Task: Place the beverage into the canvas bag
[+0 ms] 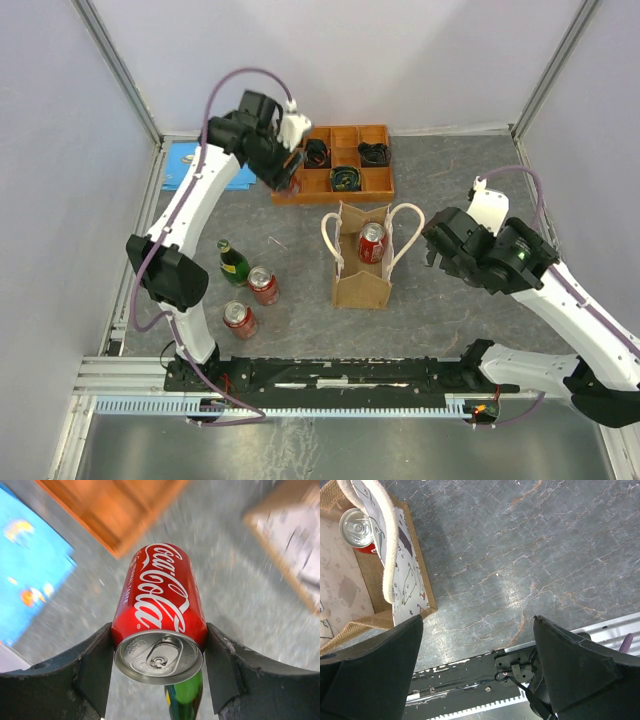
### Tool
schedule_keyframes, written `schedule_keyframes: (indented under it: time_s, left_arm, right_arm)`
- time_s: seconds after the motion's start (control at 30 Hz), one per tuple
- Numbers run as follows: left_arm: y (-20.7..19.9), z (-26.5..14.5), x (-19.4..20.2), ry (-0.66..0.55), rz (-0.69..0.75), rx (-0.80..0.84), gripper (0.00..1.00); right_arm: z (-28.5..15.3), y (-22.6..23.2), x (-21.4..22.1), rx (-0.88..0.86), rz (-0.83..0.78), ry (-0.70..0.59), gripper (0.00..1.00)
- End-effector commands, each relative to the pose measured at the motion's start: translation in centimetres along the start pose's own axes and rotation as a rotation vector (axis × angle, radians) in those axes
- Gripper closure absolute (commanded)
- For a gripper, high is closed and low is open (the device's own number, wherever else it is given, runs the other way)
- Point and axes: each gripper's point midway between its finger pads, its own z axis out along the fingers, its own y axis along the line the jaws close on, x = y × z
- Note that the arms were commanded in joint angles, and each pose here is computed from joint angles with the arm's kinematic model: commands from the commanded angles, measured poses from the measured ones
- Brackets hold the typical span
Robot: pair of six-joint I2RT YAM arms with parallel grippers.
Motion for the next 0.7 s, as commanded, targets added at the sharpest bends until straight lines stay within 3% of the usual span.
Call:
schedule_keyframes:
  time_s: [0.0,0.1,0.2,0.43,0.67]
  left_arm:
    - [1.1,-8.9,-10.7,-0.454,-0.056,-0.033,0.97]
    - [0.5,-12.5,-14.9,-0.666,-0.085,0.011,0.97]
    - [-2.0,-14.5,-16.9,-0.764,-0.088,0.126,0.97]
    - [-11.1,-13.2,-16.1,-0.712,0.027,0.349,0.97]
    - [-15.5,-10.6,-14.5,-0.647,0.073,0.408,0.97]
  right_arm:
    - [0.1,0.8,-0.6,-0.012,0.013,-0.014,0.01]
    - [0.1,1.0,-0.7,-0.014,0.012,-0.013,0.01]
    - [0.0,0.9,-0.8,-0.013,0.011,-0.017,0.01]
    - [-0.2,0.5,-0.9,-0.011,0.021,-0.024,0.01]
    - [-0.1,0.4,-0.6,-0.009,0.027,-0.017,0.01]
